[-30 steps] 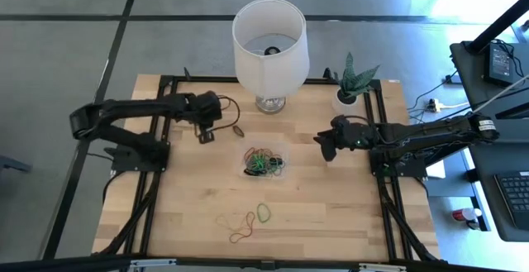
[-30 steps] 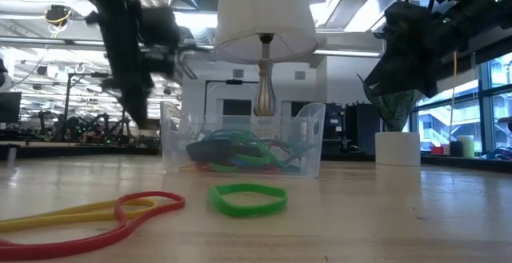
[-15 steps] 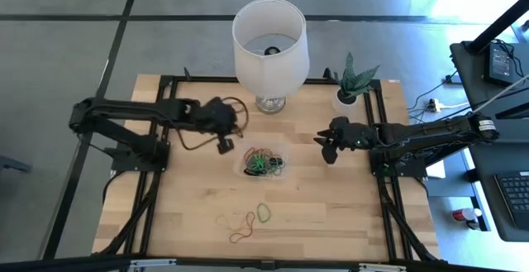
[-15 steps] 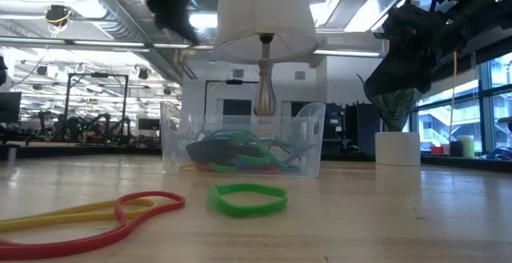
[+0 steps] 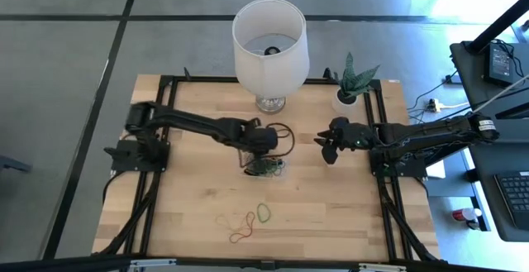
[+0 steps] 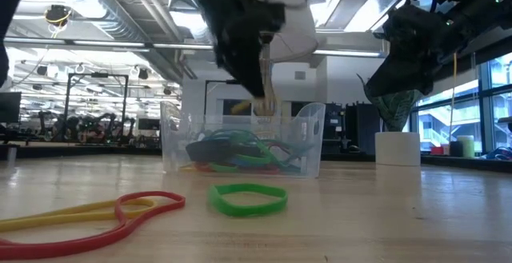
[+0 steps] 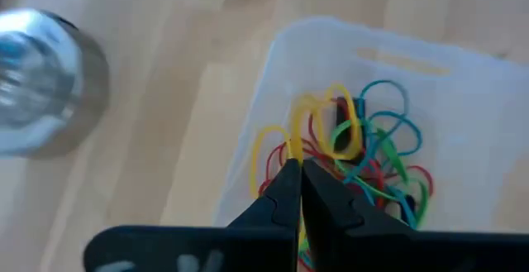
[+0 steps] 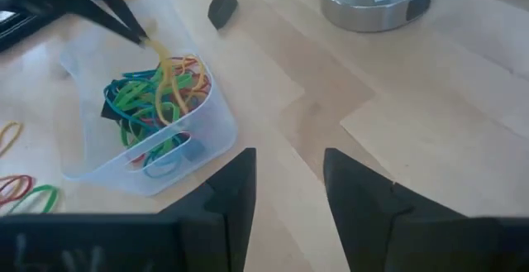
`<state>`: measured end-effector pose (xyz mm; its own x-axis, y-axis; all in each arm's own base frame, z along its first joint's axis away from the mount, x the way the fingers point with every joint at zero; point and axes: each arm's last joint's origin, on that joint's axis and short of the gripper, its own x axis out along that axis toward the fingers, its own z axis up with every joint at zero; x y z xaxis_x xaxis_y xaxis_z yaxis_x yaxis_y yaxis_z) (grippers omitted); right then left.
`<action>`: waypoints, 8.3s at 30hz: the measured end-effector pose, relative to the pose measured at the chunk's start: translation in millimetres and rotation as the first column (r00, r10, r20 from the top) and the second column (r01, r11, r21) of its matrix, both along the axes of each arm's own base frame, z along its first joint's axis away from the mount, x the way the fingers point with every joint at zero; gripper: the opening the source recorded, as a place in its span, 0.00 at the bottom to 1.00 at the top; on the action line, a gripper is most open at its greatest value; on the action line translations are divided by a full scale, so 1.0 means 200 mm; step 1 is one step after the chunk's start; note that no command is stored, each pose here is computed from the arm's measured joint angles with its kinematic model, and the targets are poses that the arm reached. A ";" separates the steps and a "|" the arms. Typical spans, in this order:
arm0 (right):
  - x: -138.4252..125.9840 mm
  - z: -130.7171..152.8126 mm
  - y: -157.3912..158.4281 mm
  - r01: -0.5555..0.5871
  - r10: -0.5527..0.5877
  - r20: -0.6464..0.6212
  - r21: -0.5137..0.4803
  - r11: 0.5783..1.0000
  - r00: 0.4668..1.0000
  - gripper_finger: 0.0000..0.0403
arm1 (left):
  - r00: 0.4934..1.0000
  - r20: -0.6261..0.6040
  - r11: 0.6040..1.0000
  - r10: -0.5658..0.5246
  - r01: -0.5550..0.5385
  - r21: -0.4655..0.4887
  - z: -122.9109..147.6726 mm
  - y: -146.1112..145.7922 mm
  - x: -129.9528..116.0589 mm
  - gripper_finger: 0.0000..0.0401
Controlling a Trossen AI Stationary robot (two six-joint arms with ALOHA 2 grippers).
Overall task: Pick and place rubber bands into bin
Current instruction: Put the left yellow rubber band into the container, then put the green rubber band into the container, then put the black rubber band into the container
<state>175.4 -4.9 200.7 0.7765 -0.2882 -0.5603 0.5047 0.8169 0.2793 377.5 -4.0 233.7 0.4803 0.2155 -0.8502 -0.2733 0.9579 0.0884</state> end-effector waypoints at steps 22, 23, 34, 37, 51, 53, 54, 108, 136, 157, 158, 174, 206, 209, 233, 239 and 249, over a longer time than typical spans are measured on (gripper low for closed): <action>0.01 0.01 0.02 -0.094 0.093 0.030 0.039 0.995 0.995 0.36 | 1.000 0.021 0.983 -0.008 0.012 -0.185 0.04 -0.07 0.05 0.42; 0.01 0.02 0.03 -0.103 0.102 0.042 0.044 0.994 0.994 0.36 | 0.999 0.039 0.982 0.011 -0.003 -0.189 0.07 -0.07 0.04 0.43; 0.14 0.24 0.30 -0.257 0.262 0.037 -0.107 0.960 0.964 0.02 | 0.979 0.202 1.000 -0.015 0.012 0.019 0.32 -0.19 -0.31 0.36; 0.24 0.29 0.40 -0.233 0.232 -0.020 -0.142 0.962 0.972 0.03 | 0.972 0.233 0.999 0.003 -0.015 0.051 0.29 -0.23 -0.48 0.33; 0.85 0.07 0.94 -0.198 0.164 -0.403 -0.042 0.979 0.900 0.06 | 0.941 0.337 0.975 0.005 0.070 -0.211 0.01 -0.23 -1.09 0.32; 0.89 0.01 1.00 -0.156 0.139 -0.395 -0.011 0.988 0.908 0.10 | 0.939 0.344 0.970 -0.011 0.093 -0.224 -0.01 -0.23 -1.13 0.32; 0.91 -0.01 1.03 -0.139 0.129 -0.393 0.003 0.990 0.911 0.11 | 0.937 0.350 0.967 -0.017 0.104 -0.231 -0.01 -0.23 -1.14 0.32; 1.23 0.20 0.34 -0.456 0.331 -0.518 -0.131 0.880 0.789 0.00 | 0.860 0.508 0.991 0.038 0.032 -0.130 0.02 -0.23 -1.16 0.32; 1.17 -0.09 0.21 -0.573 0.420 -0.667 -0.013 0.819 0.615 0.23 | 0.855 0.510 0.983 0.094 0.003 -0.185 0.02 -0.23 -1.16 0.32; 1.04 0.32 0.14 -0.552 0.487 -0.455 -0.011 0.834 0.745 0.42 | 0.817 0.521 0.970 0.245 -0.200 -0.142 0.01 -0.13 -1.12 0.32; 1.03 0.33 0.13 -0.533 0.475 -0.462 0.005 0.846 0.749 0.41 | 0.819 0.516 0.968 0.252 -0.212 -0.136 0.01 -0.11 -1.12 0.32; 0.87 0.47 0.17 -0.184 0.222 -0.442 0.128 0.974 0.869 0.39 | 0.967 0.223 0.984 0.123 -0.091 -0.150 -0.17 0.32 -1.01 0.32; 0.62 0.48 0.74 0.244 -0.225 -0.272 0.041 0.969 0.936 0.39 | 0.863 -0.256 0.897 -0.436 0.439 -0.050 -0.54 0.68 -0.54 0.29; 0.60 0.48 0.74 0.242 -0.226 -0.293 0.019 0.970 0.929 0.39 | 0.867 -0.273 0.907 -0.418 0.415 -0.070 -0.54 0.66 -0.54 0.17; -0.09 0.16 0.77 -0.058 0.071 -0.234 0.062 0.996 0.970 0.20 | 0.997 -0.072 0.999 -0.037 0.038 0.017 0.28 0.12 -0.54 0.01; -0.16 0.02 0.66 -0.338 0.335 0.047 0.063 0.939 0.941 0.06 | 0.996 -0.047 0.997 -0.071 0.073 0.038 0.33 -0.01 -0.27 0.01; -0.22 -0.15 0.53 -0.408 0.408 0.193 -0.044 0.912 0.892 0.07 | 0.979 -0.188 0.997 -0.077 0.078 0.001 0.04 -0.05 0.09 0.08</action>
<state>131.8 100.5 170.3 0.9191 0.0765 -0.3865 0.0629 0.9399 0.3356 395.3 -14.9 241.1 0.3276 0.1916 -0.9252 -0.1758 0.9745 0.1395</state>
